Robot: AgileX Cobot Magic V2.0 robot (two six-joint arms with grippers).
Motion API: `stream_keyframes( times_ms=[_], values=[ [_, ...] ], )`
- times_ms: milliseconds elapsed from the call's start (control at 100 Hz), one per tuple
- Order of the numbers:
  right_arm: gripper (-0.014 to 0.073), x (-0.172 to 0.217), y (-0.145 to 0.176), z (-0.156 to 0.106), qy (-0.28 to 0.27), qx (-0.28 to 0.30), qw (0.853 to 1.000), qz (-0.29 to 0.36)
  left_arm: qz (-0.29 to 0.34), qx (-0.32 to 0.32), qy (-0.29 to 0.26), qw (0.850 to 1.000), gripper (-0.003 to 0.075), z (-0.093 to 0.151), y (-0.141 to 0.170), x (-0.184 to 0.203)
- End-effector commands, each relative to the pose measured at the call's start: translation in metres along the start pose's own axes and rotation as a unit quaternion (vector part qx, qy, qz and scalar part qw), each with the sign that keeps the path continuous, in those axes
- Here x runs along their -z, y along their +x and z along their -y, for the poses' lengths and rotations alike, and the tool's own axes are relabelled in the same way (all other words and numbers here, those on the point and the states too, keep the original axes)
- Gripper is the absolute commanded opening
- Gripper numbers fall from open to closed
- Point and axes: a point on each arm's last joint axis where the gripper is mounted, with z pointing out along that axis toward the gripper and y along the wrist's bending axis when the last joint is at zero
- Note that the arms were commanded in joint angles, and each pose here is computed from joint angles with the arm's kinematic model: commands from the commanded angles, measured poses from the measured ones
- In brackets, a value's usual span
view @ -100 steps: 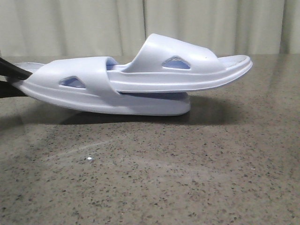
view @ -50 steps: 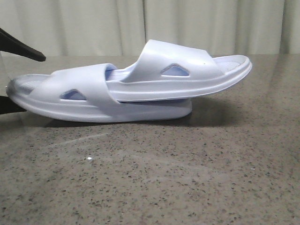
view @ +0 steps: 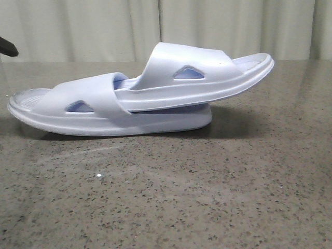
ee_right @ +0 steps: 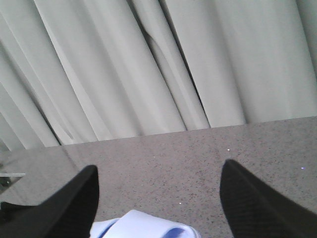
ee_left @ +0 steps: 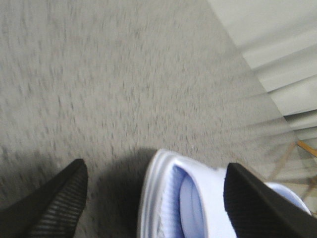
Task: Insert blue slippers together front up
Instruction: 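Open the left gripper and withdraw both grippers from the slippers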
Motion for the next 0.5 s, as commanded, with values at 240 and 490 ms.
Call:
stream_keyframes(
  times_ms=[240, 490],
  values=[
    [0.0447, 0.001, -0.011, 0.000, 0.014, 0.117, 0.993, 0.011, 0.125, -0.180, 0.043, 0.975, 0.0506, 0.044, -0.017, 0.052],
    [0.0447, 0.002, -0.011, 0.010, 0.061, 0.154, 0.986, 0.002, 0.196, -0.289, 0.030, 0.937, 0.0506, 0.073, -0.002, 0.095]
  ],
)
